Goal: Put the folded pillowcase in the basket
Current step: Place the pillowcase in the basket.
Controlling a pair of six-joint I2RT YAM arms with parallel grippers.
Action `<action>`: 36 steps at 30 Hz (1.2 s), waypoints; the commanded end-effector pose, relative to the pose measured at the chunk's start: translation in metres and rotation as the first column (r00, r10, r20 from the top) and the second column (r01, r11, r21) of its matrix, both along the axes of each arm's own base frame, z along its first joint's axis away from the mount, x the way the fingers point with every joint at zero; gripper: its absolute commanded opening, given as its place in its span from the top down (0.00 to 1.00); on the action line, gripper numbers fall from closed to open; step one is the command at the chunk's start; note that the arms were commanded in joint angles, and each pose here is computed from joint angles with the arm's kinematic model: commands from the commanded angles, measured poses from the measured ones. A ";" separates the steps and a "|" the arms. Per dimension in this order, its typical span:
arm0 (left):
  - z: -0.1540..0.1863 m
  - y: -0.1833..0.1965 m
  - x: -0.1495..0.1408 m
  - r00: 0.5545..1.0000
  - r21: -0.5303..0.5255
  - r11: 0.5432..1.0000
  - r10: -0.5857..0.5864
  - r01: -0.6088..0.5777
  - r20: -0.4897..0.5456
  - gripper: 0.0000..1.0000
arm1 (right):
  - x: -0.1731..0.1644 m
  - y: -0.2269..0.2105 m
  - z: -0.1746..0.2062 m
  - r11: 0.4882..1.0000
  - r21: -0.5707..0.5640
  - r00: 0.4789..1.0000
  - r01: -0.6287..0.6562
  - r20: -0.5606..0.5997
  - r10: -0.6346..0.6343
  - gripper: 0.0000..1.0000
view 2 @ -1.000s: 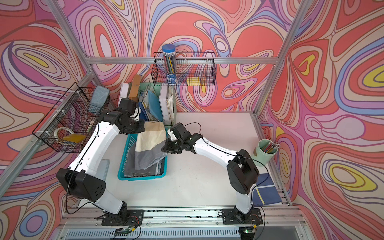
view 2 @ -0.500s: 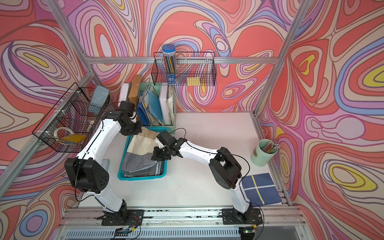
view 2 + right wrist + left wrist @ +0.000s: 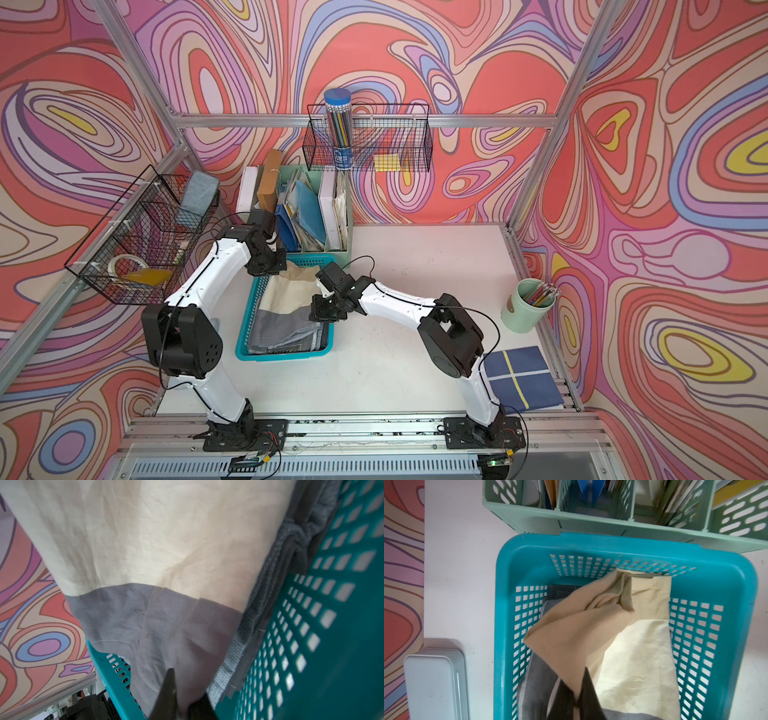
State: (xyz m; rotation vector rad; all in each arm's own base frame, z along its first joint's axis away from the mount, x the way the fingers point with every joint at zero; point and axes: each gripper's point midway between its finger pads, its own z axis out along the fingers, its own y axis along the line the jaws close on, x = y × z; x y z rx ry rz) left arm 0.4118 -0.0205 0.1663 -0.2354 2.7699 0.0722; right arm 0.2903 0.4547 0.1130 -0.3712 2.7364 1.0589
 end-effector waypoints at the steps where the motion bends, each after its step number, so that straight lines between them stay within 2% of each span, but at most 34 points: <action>1: -0.009 0.011 -0.002 0.999 0.048 0.998 0.043 -0.041 -0.034 0.59 | 0.000 -0.010 -0.019 0.998 -0.063 1.000 0.015 -0.009 -0.015 0.64; 3: -0.005 0.012 -0.001 0.999 0.050 0.998 0.047 -0.046 -0.012 0.34 | 0.001 -0.012 -0.012 0.998 -0.062 1.000 0.013 0.010 -0.013 0.58; 6: 0.003 0.010 0.003 0.999 0.048 0.998 0.030 -0.031 0.012 0.10 | -0.001 -0.013 0.002 0.998 -0.059 0.999 0.014 0.044 -0.011 0.57; 8: 0.010 0.007 0.006 0.999 0.052 0.999 0.016 -0.017 0.032 0.03 | -0.001 -0.015 0.016 0.998 -0.059 0.996 0.024 0.083 -0.019 0.57; 10: 0.020 0.003 0.009 0.998 0.051 0.999 0.005 -0.008 0.058 0.01 | 0.000 -0.023 0.027 0.995 -0.087 0.992 0.046 0.124 -0.035 0.57; 15: 0.051 0.003 0.011 0.994 0.193 0.981 -0.023 0.002 0.107 0.01 | -0.004 -0.048 0.052 0.984 -0.147 0.976 0.099 0.209 -0.067 0.59; 19: 0.071 0.011 0.007 0.987 0.298 0.953 0.006 -0.054 0.158 0.02 | 0.001 -0.080 0.055 0.956 -0.227 0.952 0.187 0.282 -0.120 0.63; 21: 0.079 0.006 0.004 0.982 0.282 0.957 0.008 -0.062 0.188 0.01 | 0.007 -0.103 0.053 0.920 -0.291 0.934 0.263 0.314 -0.168 0.87; 22: 0.081 0.001 0.002 0.979 0.255 0.966 -0.002 -0.051 0.202 0.02 | 0.009 -0.117 0.058 0.907 -0.289 0.924 0.305 0.319 -0.209 1.00; 25: 0.072 -0.010 -0.006 0.979 0.184 0.982 0.002 -0.040 0.202 0.09 | 0.012 -0.149 0.059 0.893 -0.232 0.901 0.386 0.304 -0.311 1.00; 26: 0.063 -0.010 -0.009 0.982 0.177 0.983 0.012 -0.046 0.187 0.14 | 0.012 -0.160 0.059 0.883 -0.230 0.893 0.409 0.303 -0.334 1.00; 29: 0.030 -0.012 -0.013 0.993 0.168 0.984 0.032 -0.052 0.117 0.49 | 0.011 -0.171 0.067 0.875 -0.231 0.882 0.426 0.320 -0.345 1.00; 32: -0.006 -0.012 -0.012 0.997 0.173 0.983 0.061 -0.067 0.038 0.93 | 0.009 -0.173 0.069 0.875 -0.221 0.880 0.431 0.320 -0.352 1.00; 33: -0.017 -0.012 -0.013 0.997 0.176 0.982 0.072 -0.072 0.007 1.00 | 0.009 -0.174 0.070 0.874 -0.221 0.879 0.432 0.319 -0.354 1.00; 36: -0.047 -0.012 -0.015 0.993 0.176 0.980 0.107 -0.096 -0.058 1.00 | 0.006 -0.179 0.071 0.870 -0.226 0.876 0.438 0.325 -0.357 1.00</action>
